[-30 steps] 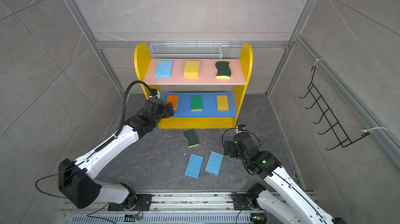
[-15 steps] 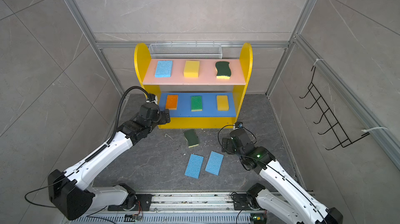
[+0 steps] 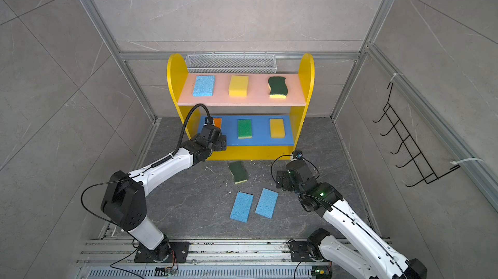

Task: Arrange cleaning sponges on a shelf
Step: Move the cleaning sponge to the shelf.

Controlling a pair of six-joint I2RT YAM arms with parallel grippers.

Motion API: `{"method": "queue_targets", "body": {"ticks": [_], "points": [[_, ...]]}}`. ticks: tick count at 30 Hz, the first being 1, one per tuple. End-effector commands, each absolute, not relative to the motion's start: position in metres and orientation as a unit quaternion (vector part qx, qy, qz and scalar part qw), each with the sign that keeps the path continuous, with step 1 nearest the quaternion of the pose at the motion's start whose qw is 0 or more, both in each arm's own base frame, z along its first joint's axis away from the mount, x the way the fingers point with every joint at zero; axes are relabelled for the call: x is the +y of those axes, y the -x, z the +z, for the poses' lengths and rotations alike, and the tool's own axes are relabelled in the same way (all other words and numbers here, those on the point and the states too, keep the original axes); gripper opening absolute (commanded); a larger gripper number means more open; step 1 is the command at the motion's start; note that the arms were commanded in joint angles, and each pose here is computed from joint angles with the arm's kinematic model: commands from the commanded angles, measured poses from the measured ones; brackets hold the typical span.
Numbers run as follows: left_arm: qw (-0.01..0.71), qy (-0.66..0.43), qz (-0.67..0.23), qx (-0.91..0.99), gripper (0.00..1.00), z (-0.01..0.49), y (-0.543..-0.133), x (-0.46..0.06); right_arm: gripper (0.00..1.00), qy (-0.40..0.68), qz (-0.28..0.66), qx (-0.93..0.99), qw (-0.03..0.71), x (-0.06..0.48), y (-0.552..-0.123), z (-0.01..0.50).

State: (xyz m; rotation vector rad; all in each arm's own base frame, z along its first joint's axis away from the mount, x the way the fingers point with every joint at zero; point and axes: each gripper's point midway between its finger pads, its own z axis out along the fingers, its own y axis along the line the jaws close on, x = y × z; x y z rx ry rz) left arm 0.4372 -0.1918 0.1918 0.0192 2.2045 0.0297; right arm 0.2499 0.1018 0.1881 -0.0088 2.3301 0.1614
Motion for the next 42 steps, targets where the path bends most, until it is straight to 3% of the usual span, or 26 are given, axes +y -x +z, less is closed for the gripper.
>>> {"method": "queue_targets", "body": {"ticks": [1,7,14,28,42], "points": [[0.491,0.01,0.016,0.871,0.98,0.22,-0.46,-0.188,0.96,0.01,0.061,0.909,0.411,0.105,-0.258,0.2],[0.483,0.031,0.015,0.875,1.0,0.213,-0.474,-0.177,0.96,0.01,0.051,0.907,0.419,0.101,-0.26,0.206],[0.481,0.038,0.011,0.876,1.0,0.207,-0.486,-0.176,0.97,0.004,-0.026,0.89,0.455,0.071,-0.26,0.233],[0.471,0.051,0.007,0.881,1.0,0.19,-0.501,-0.173,0.97,0.001,0.004,0.892,0.451,0.082,-0.263,0.233],[0.455,0.04,-0.009,0.889,0.87,0.177,-0.502,-0.182,0.97,-0.001,0.005,0.893,0.45,0.08,-0.259,0.232]]}}
